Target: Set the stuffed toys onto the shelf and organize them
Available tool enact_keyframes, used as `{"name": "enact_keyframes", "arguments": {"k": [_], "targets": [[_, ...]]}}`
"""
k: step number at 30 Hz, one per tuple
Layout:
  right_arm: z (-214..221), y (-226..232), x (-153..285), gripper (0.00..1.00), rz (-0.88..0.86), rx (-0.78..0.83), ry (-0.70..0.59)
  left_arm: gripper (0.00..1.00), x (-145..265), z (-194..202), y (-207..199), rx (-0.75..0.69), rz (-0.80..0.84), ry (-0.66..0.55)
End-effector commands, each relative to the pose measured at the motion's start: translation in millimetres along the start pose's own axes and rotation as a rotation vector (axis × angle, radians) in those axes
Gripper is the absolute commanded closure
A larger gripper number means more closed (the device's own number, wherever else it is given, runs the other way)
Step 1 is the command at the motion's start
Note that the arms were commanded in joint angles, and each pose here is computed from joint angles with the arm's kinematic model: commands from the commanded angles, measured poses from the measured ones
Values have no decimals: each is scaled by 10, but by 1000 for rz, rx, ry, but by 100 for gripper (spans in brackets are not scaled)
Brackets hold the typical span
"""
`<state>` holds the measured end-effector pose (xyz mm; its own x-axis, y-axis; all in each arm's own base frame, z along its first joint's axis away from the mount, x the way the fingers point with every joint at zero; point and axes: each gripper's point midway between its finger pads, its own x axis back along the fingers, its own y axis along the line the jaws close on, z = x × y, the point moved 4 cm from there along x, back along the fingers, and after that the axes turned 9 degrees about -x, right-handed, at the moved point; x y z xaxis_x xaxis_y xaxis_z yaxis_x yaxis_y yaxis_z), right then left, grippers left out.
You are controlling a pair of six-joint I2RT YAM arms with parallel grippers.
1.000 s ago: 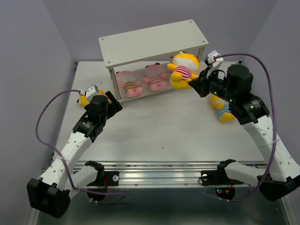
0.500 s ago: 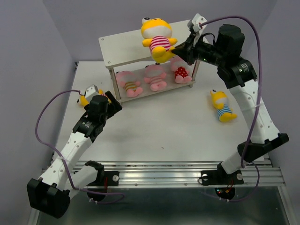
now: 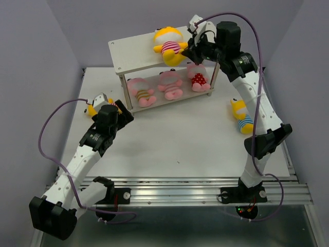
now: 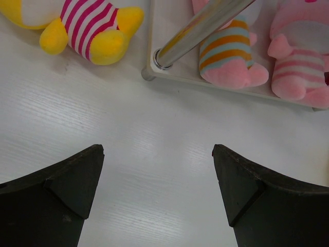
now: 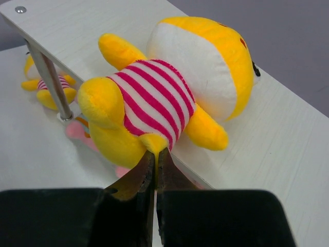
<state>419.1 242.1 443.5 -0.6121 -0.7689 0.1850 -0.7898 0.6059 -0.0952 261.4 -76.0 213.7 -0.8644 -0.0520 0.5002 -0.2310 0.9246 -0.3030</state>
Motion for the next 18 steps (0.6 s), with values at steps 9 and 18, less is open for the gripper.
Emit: {"name": "enact_keyframes", "arguments": {"k": [9, 18], "targets": [[-54, -583, 271, 99, 118, 114, -30, 1, 63, -171, -27, 9, 16, -70], [68, -914, 373, 99, 85, 121, -42, 1, 61, -186, -25, 9, 16, -78]]}}
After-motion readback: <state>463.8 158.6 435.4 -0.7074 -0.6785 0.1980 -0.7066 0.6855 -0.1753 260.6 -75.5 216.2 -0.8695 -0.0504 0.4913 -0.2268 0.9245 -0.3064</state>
